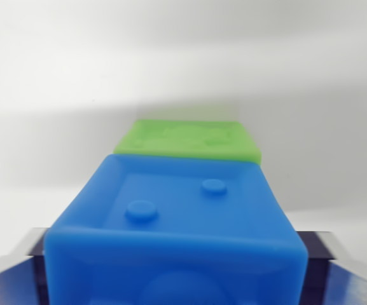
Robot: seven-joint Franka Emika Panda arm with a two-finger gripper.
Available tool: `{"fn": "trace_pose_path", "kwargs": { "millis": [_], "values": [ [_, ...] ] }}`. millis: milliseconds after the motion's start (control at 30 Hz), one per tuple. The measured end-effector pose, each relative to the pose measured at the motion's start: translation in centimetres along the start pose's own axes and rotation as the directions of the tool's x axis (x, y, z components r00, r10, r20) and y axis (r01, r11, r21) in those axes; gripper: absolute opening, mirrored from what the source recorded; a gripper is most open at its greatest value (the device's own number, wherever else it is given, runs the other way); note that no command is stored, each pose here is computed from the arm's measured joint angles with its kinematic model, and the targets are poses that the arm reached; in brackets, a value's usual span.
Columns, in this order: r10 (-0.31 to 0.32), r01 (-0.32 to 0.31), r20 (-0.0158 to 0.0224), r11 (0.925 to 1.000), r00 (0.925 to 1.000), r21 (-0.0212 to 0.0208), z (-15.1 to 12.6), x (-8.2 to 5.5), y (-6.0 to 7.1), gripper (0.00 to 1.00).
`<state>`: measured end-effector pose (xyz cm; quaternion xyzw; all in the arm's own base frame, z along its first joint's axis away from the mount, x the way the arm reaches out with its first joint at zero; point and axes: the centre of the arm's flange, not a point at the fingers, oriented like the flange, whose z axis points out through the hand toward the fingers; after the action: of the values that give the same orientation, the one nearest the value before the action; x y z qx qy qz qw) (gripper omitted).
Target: Stack cube
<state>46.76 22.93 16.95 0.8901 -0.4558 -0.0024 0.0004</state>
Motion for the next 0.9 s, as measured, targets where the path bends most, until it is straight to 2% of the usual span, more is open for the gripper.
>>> {"fn": "trace_pose_path", "kwargs": {
  "millis": [700, 900],
  "values": [
    [0.0, 0.0, -0.0002, 1.0, 1.0, 0.0004, -0.02, 0.02, -0.01, 1.0],
    [0.0, 0.0, -0.002, 1.0, 1.0, 0.003, -0.61, 0.04, -0.06, 1.0]
  ]
}}
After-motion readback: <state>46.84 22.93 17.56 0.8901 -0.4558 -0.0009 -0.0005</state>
